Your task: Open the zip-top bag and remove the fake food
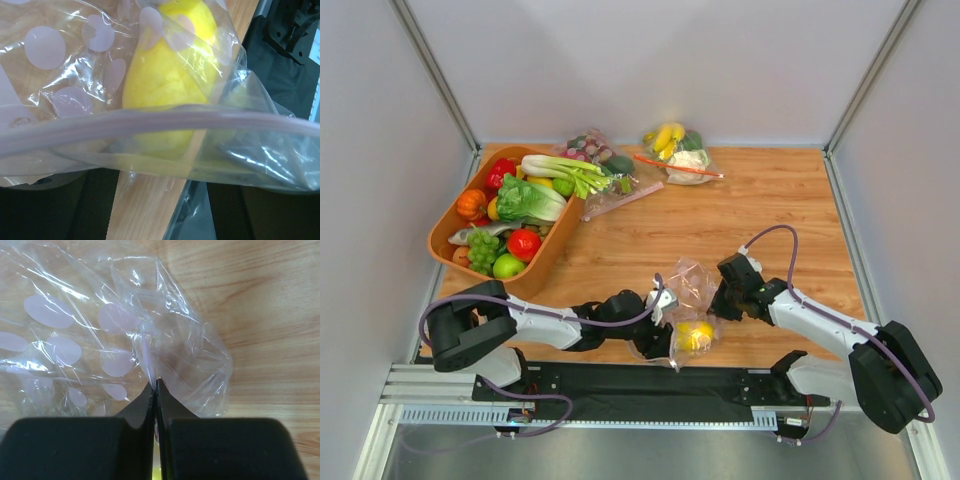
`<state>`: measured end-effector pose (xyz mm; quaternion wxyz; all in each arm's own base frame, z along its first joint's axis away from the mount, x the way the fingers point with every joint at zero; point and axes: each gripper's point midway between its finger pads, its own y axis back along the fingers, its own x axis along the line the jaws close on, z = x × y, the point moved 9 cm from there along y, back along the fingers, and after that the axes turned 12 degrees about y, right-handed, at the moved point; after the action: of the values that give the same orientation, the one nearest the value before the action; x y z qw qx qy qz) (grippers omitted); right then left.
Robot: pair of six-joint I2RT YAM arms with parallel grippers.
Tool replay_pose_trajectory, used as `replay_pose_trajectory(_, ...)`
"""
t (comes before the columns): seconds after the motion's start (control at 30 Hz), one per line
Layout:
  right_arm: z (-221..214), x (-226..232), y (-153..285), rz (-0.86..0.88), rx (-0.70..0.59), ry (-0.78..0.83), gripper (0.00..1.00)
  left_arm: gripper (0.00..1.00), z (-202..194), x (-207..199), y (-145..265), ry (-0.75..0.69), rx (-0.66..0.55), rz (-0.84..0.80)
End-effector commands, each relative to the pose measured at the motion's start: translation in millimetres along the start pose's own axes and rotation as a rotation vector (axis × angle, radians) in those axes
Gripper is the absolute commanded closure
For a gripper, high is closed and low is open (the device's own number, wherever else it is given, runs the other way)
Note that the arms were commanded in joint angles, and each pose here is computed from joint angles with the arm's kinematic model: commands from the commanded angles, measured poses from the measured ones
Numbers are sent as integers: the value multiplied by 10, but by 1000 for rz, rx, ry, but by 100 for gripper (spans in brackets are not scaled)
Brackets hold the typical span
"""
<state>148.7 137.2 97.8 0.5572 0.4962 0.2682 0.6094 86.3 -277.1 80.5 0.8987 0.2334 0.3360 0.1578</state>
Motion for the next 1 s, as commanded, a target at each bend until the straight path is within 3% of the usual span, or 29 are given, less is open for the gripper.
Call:
replay_pose_trajectory(0.0, 100, 132, 44, 60, -39, -14, 100, 27, 237, -98, -105, -53, -102, -34)
replay_pose_trajectory(0.2, 93, 133, 26, 64, -35, -12, 100, 22, 322, -123, -192, -77, -131, -54)
replay_pose_trajectory(0.37, 58, 143, 29, 85, -8, -7, 100, 24, 358, -151, -281, -93, -109, -83)
replay_pose_trajectory(0.47, 54, 137, 37, 84, -9, -7, 100, 45, 342, -156, -314, -90, -87, -97)
replay_pose_trajectory(0.5, 51, 128, 37, 81, -8, -8, 100, 58, 333, -153, -315, -87, -81, -97)
replay_pose_trajectory(0.7, 52, 111, 48, 69, -16, -6, 100, 87, 280, -131, -259, -90, -59, -83)
replay_pose_trajectory(0.9, 127, 45, 68, -9, -74, 24, 100, 100, 211, -119, -100, -95, -47, -67)
replay_pose_trajectory(0.97, 167, 7, 68, -32, -87, 29, 100, 100, 183, -109, -48, -98, -39, -59)
